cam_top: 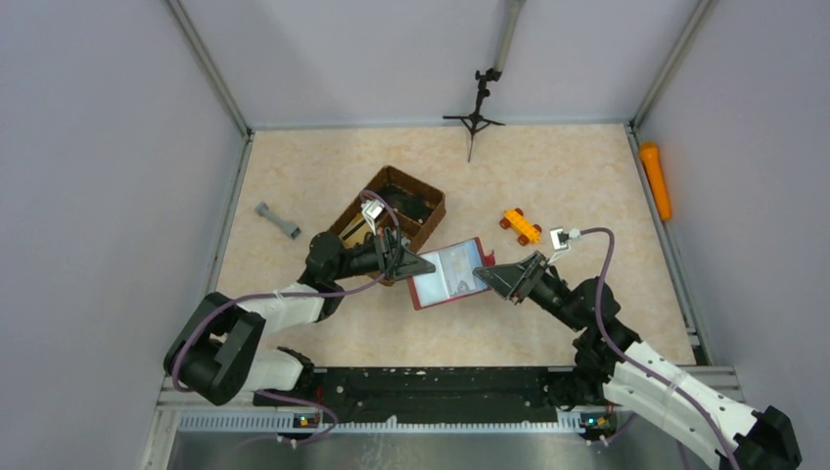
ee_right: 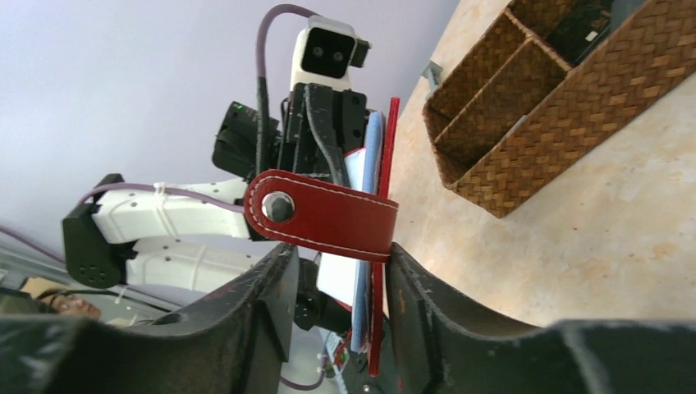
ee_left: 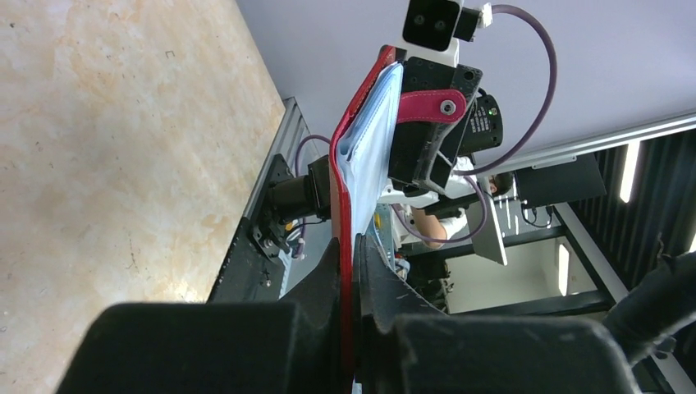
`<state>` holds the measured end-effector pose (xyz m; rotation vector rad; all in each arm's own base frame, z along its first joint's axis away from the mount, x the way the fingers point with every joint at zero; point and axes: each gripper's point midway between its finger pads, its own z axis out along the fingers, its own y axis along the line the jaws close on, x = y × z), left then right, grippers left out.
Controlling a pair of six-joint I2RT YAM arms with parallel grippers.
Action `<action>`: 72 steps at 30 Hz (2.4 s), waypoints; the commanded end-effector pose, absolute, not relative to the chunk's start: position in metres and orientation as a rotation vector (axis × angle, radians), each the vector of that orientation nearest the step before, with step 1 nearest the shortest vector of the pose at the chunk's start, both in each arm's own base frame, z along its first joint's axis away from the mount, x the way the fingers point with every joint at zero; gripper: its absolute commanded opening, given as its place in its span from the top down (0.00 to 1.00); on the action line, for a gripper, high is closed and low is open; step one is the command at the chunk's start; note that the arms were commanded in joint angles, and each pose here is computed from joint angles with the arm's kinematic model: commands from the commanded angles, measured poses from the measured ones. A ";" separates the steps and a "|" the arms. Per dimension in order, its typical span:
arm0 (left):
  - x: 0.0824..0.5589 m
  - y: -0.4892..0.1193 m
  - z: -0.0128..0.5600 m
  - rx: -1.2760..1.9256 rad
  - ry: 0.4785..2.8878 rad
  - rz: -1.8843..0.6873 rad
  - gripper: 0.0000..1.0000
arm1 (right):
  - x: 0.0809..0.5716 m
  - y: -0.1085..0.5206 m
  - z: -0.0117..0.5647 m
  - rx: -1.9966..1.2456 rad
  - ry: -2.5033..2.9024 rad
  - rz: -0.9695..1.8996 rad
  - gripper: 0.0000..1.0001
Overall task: Take the credit cards out of the card holder
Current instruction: Remove the credit card from the card holder.
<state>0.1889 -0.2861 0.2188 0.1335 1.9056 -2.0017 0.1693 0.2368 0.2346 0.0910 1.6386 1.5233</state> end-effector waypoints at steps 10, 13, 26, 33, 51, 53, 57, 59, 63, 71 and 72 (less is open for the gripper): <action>0.186 -0.285 0.234 0.224 1.843 -1.965 1.00 | 0.174 0.236 0.252 0.083 1.606 1.499 0.93; 0.186 -0.285 0.233 0.227 1.848 -1.955 1.00 | 0.174 0.237 0.252 0.081 1.608 1.500 0.97; 0.191 -0.290 0.229 0.236 1.900 -1.882 1.00 | 0.144 0.274 0.274 -0.173 1.593 1.754 1.00; 0.192 -0.291 0.232 0.249 1.903 -1.867 1.00 | 0.149 0.276 0.268 -0.175 1.622 1.723 1.00; 0.191 -0.315 0.231 0.287 1.915 -1.909 0.90 | 0.162 0.281 0.246 -0.134 1.735 1.620 1.00; 0.192 -0.317 0.232 0.287 1.911 -1.916 0.90 | 0.162 0.281 0.245 -0.140 1.745 1.612 1.00; 0.190 -0.317 0.235 0.301 1.892 -1.928 0.83 | 0.171 0.273 0.239 -0.102 1.776 1.512 1.00; 0.189 -0.317 0.234 0.298 1.894 -1.923 0.79 | 0.177 0.265 0.237 -0.065 1.789 1.440 1.00; 0.189 -0.315 0.228 0.289 1.920 -1.894 0.64 | 0.187 0.248 0.228 0.002 1.831 1.304 1.00; 0.184 -0.312 0.234 0.304 1.889 -1.895 0.18 | 0.189 0.245 0.231 -0.004 1.838 1.269 1.00; 0.184 -0.311 0.233 0.305 1.890 -1.890 0.16 | 0.190 0.243 0.231 0.005 1.842 1.253 1.00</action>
